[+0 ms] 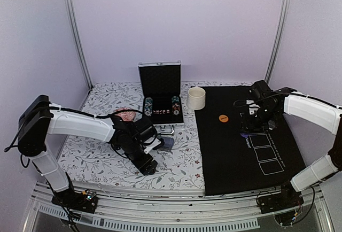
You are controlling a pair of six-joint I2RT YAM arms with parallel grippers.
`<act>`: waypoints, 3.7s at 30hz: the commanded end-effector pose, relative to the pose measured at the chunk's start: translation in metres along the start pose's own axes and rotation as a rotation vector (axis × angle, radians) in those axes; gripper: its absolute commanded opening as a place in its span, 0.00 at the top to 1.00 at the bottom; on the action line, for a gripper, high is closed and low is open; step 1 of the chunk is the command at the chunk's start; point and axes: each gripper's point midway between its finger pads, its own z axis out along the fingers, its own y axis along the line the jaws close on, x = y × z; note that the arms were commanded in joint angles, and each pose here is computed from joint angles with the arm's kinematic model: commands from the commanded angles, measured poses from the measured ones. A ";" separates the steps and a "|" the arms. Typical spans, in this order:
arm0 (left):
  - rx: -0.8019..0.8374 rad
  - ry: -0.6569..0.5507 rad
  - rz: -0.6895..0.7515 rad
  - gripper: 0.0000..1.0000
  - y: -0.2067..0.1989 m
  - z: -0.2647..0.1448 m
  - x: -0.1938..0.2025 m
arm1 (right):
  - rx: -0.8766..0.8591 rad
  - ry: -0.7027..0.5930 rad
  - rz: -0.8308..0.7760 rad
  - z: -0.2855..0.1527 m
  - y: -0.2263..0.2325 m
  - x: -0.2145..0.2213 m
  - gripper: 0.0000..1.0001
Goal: Distribute texas hold em gaming equipment
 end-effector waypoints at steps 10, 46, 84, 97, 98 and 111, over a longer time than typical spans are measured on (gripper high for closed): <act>0.001 0.010 0.030 0.13 -0.008 0.008 -0.003 | 0.081 0.061 -0.001 0.004 -0.018 0.018 0.72; -0.006 -0.002 0.011 0.13 -0.006 0.003 0.004 | 0.004 0.236 0.023 0.050 0.009 0.068 0.77; -0.002 -0.035 0.027 0.13 -0.007 -0.007 0.001 | 0.095 0.345 -0.087 0.059 0.031 0.099 0.01; 0.049 -0.283 0.042 0.12 0.013 -0.087 -0.051 | -0.391 -0.103 -0.313 -0.057 0.150 -0.035 0.01; 0.048 -0.332 0.038 0.12 0.022 -0.101 -0.062 | -0.433 -0.146 -0.343 -0.068 0.159 -0.042 0.01; -0.099 -0.645 0.333 0.15 0.135 -0.198 -0.171 | -0.561 -0.307 -0.535 -0.100 0.176 -0.047 0.01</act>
